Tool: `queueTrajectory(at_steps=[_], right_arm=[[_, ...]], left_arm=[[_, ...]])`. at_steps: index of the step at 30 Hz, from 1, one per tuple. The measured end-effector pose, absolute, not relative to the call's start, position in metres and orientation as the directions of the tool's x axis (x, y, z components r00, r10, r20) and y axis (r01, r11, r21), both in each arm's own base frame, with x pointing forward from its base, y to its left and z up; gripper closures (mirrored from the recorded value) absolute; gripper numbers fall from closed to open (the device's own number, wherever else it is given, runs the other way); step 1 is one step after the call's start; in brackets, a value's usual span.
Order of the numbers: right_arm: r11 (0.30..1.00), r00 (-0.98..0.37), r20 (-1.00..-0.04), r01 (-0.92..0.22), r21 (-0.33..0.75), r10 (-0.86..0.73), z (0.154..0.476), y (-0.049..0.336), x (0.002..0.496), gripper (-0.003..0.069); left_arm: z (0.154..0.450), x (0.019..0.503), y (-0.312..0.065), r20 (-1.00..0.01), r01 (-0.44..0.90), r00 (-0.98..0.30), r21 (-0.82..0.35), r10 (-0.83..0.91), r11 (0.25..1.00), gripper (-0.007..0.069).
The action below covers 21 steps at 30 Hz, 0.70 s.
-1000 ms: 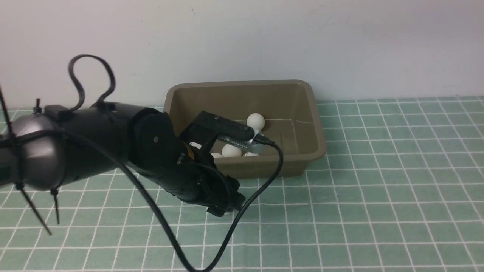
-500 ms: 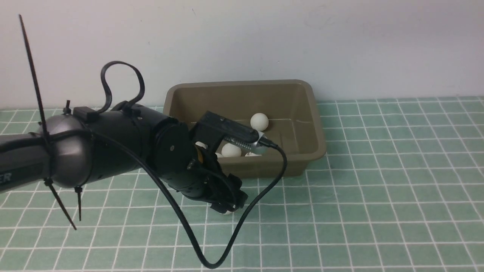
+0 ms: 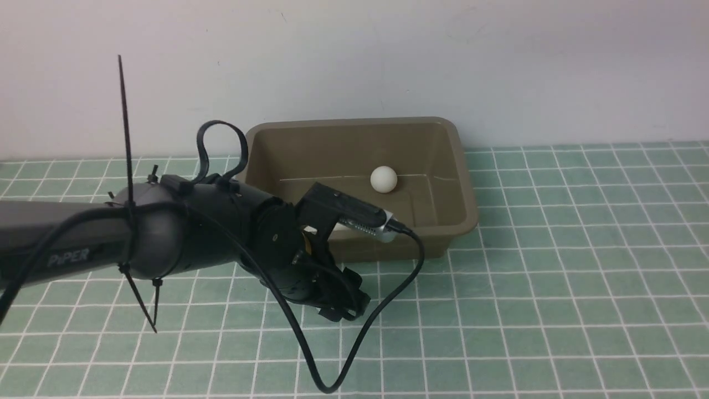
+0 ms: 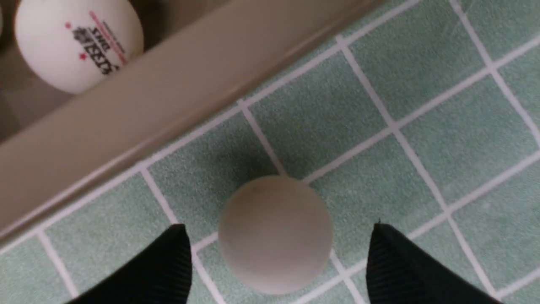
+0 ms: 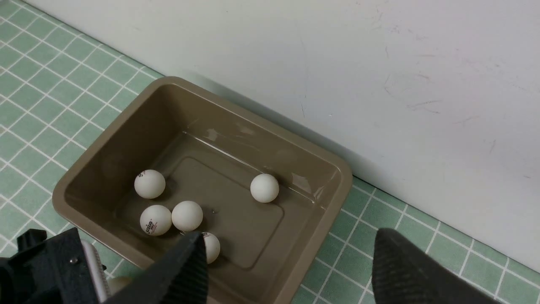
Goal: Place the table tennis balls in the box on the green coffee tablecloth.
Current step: 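Reach for and grasp a ping pong ball on the table beside the basket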
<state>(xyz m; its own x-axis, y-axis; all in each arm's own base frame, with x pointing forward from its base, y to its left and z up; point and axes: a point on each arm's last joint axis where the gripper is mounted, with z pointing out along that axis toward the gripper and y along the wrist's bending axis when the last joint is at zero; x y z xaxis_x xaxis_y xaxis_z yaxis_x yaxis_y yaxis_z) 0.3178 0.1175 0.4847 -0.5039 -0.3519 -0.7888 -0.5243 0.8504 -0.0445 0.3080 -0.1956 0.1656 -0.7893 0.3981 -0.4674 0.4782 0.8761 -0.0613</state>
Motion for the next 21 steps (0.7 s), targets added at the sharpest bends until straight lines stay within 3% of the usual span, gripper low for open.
queueTrajectory(at_steps=[15,19,21], right_arm=[[0.849,-0.504,-0.787,-0.527,-0.046,-0.356,0.484,0.117,0.318,0.0181],[0.849,-0.504,-0.787,-0.527,-0.046,-0.356,0.484,0.117,0.318,0.0181],[0.849,-0.504,-0.787,-0.527,-0.046,-0.356,0.484,0.117,0.318,0.0181]], left_arm=[[0.145,0.316,-0.2,-0.48,0.471,-0.788,-0.065,0.386,0.88,0.013],[0.145,0.316,-0.201,-0.486,0.466,-0.788,-0.07,0.378,0.882,0.0183],[0.146,0.317,-0.201,-0.496,0.465,-0.784,-0.072,0.373,0.882,0.0277]])
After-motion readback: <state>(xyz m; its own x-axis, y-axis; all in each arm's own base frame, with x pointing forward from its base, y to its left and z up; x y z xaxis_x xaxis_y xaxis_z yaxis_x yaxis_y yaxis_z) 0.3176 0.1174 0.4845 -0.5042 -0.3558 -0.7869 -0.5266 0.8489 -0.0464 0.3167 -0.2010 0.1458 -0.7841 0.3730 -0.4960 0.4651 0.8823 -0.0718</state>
